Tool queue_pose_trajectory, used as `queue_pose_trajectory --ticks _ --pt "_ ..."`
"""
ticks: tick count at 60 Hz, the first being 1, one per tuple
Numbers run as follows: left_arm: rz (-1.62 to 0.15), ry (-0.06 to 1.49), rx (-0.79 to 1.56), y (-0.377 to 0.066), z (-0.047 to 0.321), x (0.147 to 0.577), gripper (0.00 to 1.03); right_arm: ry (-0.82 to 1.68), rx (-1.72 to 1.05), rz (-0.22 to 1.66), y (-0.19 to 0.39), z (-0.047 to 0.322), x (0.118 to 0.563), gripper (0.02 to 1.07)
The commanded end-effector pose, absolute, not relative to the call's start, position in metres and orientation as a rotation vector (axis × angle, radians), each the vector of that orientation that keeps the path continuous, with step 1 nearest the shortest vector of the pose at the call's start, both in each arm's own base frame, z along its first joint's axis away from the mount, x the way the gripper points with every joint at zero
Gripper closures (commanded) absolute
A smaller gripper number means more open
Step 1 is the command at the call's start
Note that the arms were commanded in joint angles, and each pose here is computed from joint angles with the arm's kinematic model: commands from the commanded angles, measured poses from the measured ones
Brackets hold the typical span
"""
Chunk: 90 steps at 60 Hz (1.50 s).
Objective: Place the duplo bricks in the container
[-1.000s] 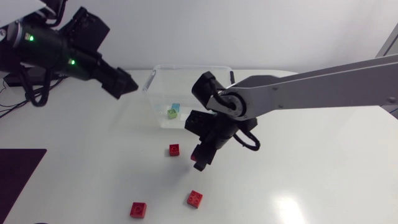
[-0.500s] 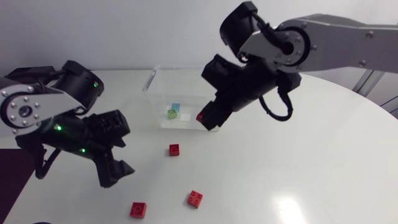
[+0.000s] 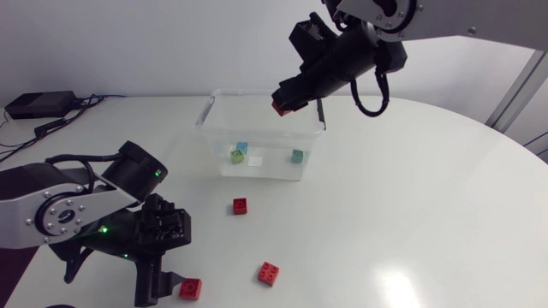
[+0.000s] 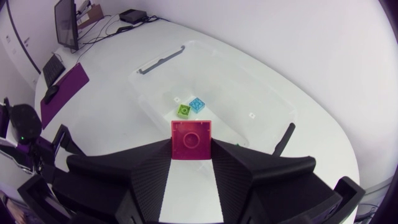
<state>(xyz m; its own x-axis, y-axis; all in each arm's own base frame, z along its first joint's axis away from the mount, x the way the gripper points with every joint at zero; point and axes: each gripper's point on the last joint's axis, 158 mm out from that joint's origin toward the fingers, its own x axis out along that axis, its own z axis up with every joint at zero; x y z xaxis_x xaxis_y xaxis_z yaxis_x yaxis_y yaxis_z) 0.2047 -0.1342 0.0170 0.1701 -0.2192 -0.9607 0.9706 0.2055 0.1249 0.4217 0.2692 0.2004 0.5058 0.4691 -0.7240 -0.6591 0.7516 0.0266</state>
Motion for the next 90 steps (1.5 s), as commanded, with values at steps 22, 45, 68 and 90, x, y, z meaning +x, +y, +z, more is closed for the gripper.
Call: queue_pose_trajectory --ticks 22,45,68,90 --pt "-1.170 1.065 1.041 -0.126 -0.022 0.173 0.07 0.801 -0.197 0.577 0.273 0.169 0.489 0.64" --pt "-1.230 1.031 1.072 -0.140 -0.033 0.164 0.07 0.850 -0.211 0.542 0.263 0.143 0.493 0.07" --pt "-1.253 1.043 1.059 -0.151 -0.047 0.155 0.90 0.852 -0.230 0.612 0.257 0.184 0.400 0.07" --pt "-1.152 0.927 1.002 -0.164 -0.003 0.195 0.97 1.048 -0.287 0.744 0.267 0.126 0.269 0.07"
